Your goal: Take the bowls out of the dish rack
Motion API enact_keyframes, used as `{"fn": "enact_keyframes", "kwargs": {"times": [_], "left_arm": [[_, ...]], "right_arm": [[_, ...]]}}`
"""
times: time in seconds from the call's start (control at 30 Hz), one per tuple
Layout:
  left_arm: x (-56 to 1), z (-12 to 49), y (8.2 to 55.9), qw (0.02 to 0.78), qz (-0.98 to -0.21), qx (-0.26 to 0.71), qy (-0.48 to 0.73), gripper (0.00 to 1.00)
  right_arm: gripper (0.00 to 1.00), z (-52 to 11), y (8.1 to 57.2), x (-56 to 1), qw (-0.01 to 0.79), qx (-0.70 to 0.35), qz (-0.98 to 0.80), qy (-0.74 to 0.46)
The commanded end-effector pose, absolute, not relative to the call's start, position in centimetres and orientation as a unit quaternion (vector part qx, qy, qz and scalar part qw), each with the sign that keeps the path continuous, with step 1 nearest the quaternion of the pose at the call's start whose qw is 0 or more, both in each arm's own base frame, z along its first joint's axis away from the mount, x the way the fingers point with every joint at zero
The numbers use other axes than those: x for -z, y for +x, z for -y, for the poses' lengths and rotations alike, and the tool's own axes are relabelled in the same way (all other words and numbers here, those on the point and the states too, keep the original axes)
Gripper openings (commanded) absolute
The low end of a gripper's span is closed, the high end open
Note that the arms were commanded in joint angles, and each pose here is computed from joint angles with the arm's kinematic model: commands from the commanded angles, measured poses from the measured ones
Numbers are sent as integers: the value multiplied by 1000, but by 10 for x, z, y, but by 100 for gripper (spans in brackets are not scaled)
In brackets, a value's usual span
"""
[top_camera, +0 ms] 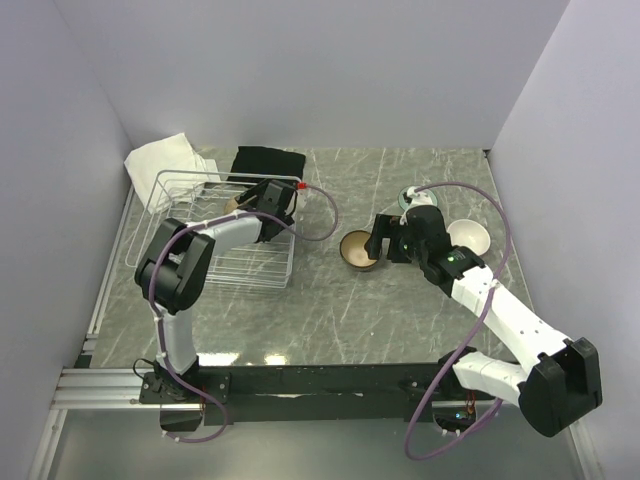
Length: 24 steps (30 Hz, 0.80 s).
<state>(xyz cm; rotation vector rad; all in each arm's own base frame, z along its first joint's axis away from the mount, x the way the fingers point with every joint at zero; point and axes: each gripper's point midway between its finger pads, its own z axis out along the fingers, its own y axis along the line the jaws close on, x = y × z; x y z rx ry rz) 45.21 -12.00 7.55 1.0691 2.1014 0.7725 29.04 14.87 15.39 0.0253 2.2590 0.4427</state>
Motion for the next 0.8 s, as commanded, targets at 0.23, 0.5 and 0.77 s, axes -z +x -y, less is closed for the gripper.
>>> {"fn": "enact_keyframes", "kwargs": {"times": [0.23, 0.5, 0.77], "left_arm": [[-15, 109, 430, 236, -820, -303, 424, 99], [-8, 107, 426, 224, -827, -313, 411, 98], [-28, 107, 429, 240, -831, -317, 389, 80]], "right_arm": [[100, -156, 305, -181, 442, -190, -877, 5], [100, -155, 304, -182, 442, -190, -876, 3], [100, -159, 302, -183, 440, -203, -875, 0]]}}
